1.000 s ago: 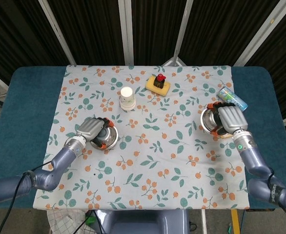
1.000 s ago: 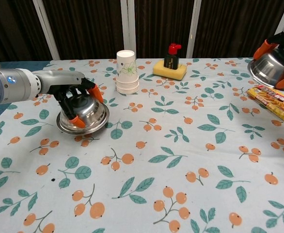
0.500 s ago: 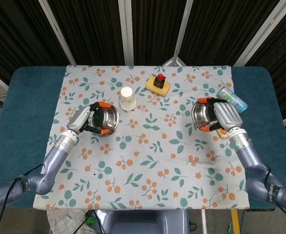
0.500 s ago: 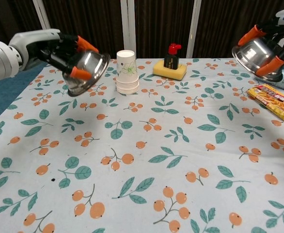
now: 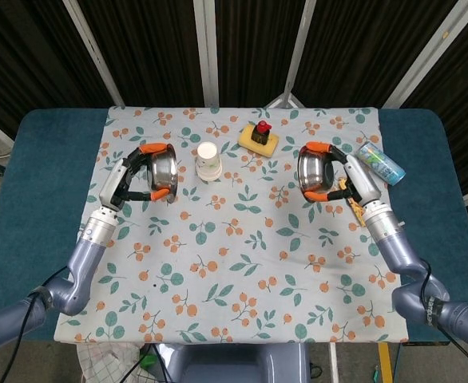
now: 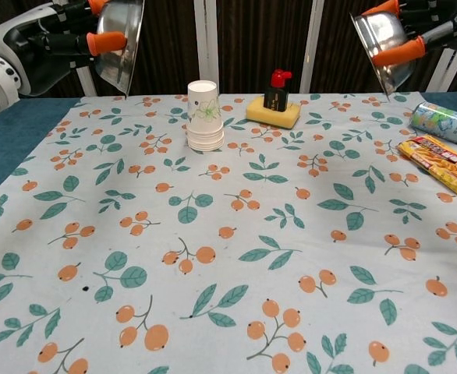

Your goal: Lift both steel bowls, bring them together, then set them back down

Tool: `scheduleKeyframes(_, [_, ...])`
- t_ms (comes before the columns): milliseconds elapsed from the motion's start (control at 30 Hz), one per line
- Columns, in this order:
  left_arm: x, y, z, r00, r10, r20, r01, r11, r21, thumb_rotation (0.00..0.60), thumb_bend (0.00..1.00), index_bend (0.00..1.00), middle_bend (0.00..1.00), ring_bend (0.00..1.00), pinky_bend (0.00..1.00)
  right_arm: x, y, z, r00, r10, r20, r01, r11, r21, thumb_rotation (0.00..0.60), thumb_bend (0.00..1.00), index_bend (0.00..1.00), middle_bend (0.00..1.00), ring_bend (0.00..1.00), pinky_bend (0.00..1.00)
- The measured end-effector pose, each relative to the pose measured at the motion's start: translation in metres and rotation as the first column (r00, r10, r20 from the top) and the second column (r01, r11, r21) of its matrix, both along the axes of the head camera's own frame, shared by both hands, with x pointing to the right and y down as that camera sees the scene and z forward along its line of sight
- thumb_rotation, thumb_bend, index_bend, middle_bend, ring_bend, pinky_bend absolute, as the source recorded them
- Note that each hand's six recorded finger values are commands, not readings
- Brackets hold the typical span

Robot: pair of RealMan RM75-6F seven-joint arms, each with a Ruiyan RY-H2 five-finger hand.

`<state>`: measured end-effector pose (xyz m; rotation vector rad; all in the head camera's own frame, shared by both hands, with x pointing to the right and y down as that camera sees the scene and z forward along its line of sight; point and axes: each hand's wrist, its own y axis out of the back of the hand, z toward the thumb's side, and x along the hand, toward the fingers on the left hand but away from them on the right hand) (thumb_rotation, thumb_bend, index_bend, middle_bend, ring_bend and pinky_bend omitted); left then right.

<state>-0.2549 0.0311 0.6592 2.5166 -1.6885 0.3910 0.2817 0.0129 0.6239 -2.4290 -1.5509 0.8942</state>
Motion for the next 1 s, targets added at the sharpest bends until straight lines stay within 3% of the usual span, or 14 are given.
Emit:
scheduleKeyframes(133, [0.009,0.003,0.003,0.998,-0.008,-0.067,0.008,1.000,0.002,0.600,0.07,0.46,0.32,0.19,0.41,-0.011,0.000,0.000,0.984,0.067,0.162,-0.058,0.996,-0.061,0.600,0.06,0.42,0.30,0.31,0.21])
scheduleKeyframes(367, [0.027,0.007,0.000,0.991,-0.005,-0.137,0.011,0.999,0.046,0.600,0.07,0.46,0.32,0.19,0.41,-0.029,0.007,0.005,0.952,0.116,0.282,-0.080,0.987,-0.138,0.600,0.06,0.42,0.30,0.32,0.21])
scheduleKeyframes(533, [0.036,0.006,-0.002,0.987,-0.024,-0.161,0.038,0.996,0.080,0.600,0.07,0.46,0.32,0.19,0.41,-0.034,0.012,0.009,0.945,0.141,0.294,-0.100,0.983,-0.152,0.600,0.06,0.42,0.30,0.33,0.21])
scheduleKeyframes(733, [0.049,0.012,0.005,0.992,0.006,-0.123,0.008,0.994,0.109,0.600,0.07,0.46,0.31,0.18,0.41,-0.045,0.017,0.012,0.926,0.200,0.321,-0.148,0.973,-0.180,0.600,0.06,0.43,0.30,0.33,0.21])
scheduleKeyframes(1000, [0.068,0.016,0.002,0.993,0.061,-0.102,-0.045,0.988,0.150,0.600,0.07,0.46,0.31,0.18,0.41,-0.063,0.019,0.007,0.920,0.207,0.333,-0.155,0.972,-0.178,0.600,0.07,0.43,0.30,0.33,0.21])
